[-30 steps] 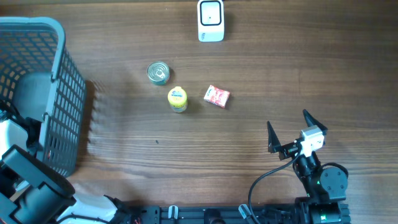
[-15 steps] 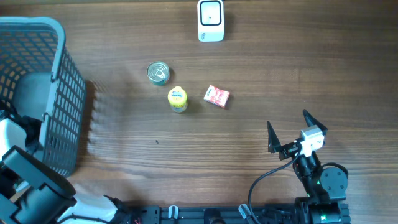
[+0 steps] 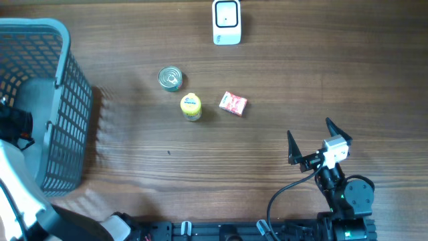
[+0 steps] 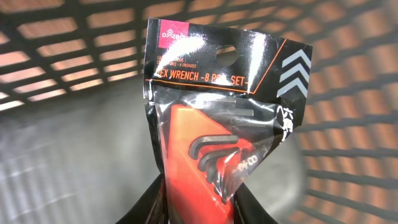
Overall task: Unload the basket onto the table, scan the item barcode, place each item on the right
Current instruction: 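Reach into the basket and grasp the hex wrench pack with left gripper, then swing the left arm and toss the wrench pack to the table's far right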
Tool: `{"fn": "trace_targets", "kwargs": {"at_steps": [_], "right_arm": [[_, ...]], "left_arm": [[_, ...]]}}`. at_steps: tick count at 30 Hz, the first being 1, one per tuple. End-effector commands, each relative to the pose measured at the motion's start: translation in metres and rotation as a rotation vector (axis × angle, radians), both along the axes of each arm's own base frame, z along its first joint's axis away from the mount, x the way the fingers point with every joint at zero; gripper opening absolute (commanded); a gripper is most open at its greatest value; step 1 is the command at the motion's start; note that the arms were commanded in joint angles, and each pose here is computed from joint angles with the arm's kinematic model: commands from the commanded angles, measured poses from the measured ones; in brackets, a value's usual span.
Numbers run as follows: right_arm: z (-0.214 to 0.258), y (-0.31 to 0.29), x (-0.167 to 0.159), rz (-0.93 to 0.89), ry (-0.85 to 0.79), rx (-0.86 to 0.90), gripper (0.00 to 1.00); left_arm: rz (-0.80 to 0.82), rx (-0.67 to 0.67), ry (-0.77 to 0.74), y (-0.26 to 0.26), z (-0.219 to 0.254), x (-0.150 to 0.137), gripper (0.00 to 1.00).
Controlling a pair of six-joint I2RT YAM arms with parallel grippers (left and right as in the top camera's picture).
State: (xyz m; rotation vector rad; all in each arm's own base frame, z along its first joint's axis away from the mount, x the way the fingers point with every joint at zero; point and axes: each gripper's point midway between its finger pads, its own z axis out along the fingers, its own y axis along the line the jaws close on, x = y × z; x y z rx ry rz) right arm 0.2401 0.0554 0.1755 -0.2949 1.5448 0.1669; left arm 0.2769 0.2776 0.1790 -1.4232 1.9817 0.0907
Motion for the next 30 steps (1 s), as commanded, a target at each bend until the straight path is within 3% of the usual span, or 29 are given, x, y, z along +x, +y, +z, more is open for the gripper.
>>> {"fn": "trace_targets", "kwargs": {"at_steps": [1,5,12,24,30], "right_arm": [[0.0,-0.001,0.0,-0.008,0.0,0.01,1.0],[0.0,-0.001,0.0,-0.008,0.0,0.01,1.0],[0.0,-0.001,0.0,-0.008,0.0,0.01,1.0],[0.0,-0.001,0.0,-0.008,0.0,0.01,1.0],[0.0,-0.001,0.0,-0.008,0.0,0.01,1.0]], "left_arm": [[-0.133,-0.003,-0.246,-0.027,0.062,0.024,0.23],[-0.298,-0.014,-0.479,-0.066,0.121,0.039,0.22],[-0.502,-0.068,-0.758,-0.126,0.2,0.037,0.21],[-0.88,-0.243,-0.792,-0.243,0.211,0.058,0.21],[-1.178,-0.342,-0.843,-0.334,0.23,0.053,0.18]]}}
